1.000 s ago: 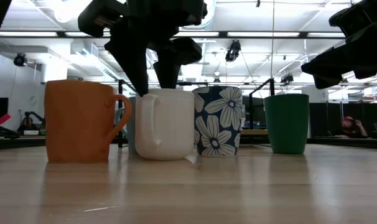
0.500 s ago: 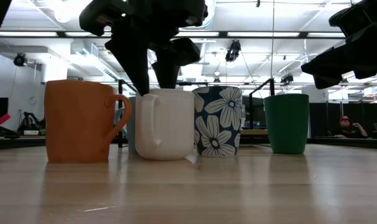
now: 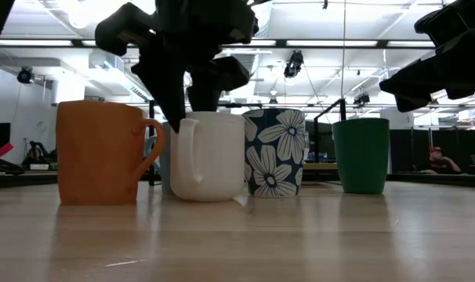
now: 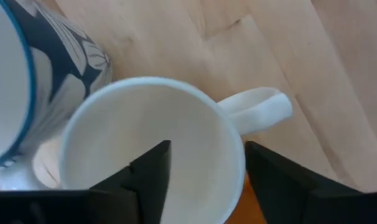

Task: Stack small to large cups/mugs on shelf
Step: Put the white mug on the shelf

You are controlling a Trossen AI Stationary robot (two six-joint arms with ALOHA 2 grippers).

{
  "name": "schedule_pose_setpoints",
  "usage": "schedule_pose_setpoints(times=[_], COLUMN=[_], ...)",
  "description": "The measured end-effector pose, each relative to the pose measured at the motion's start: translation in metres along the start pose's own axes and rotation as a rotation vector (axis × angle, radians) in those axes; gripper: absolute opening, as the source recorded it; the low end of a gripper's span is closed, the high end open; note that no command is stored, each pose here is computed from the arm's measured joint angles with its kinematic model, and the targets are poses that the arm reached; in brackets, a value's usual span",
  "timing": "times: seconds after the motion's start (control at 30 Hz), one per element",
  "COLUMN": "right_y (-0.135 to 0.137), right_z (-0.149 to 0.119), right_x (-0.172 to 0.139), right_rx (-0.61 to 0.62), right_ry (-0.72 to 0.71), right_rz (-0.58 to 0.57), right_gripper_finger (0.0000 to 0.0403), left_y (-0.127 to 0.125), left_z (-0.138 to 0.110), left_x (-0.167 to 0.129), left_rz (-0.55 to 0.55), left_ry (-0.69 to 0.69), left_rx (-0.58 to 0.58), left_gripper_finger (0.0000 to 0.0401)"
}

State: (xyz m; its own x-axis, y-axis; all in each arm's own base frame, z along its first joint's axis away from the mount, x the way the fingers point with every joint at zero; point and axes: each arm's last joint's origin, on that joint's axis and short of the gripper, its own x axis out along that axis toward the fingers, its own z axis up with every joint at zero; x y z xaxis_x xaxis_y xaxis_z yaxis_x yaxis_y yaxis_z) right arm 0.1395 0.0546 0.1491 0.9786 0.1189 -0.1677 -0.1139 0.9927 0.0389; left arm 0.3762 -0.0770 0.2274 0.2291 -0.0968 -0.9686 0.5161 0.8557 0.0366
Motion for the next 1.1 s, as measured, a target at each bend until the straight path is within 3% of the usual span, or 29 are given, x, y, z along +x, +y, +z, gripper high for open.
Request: schedule_pose_setpoints(times=[0.27, 0.77, 1.1], right_y=[0.0, 0.0, 0.0], right_z=[0.0, 0.0, 0.0], right_x=[0.0, 0.0, 0.0], right_rx=[-0.006, -0.007, -0.007], right_ry=[-0.001, -0.001, -0.002], right_rz=[0.0, 0.0, 0.0], right_gripper_finger=[0.0151, 0.0151, 0.0151], left_y=[-0.003, -0.015, -0.028], left_z=[-0.001, 0.006, 0.007], left_x=[0.005, -0.006, -0.052], left_rz=[-0.01, 0.002, 0.012], left_ry=[-0.005, 0.003, -0.03], left_rx=[0.038, 0.02, -0.01], left_gripper_finger=[0.0013, 0.0001, 0.0])
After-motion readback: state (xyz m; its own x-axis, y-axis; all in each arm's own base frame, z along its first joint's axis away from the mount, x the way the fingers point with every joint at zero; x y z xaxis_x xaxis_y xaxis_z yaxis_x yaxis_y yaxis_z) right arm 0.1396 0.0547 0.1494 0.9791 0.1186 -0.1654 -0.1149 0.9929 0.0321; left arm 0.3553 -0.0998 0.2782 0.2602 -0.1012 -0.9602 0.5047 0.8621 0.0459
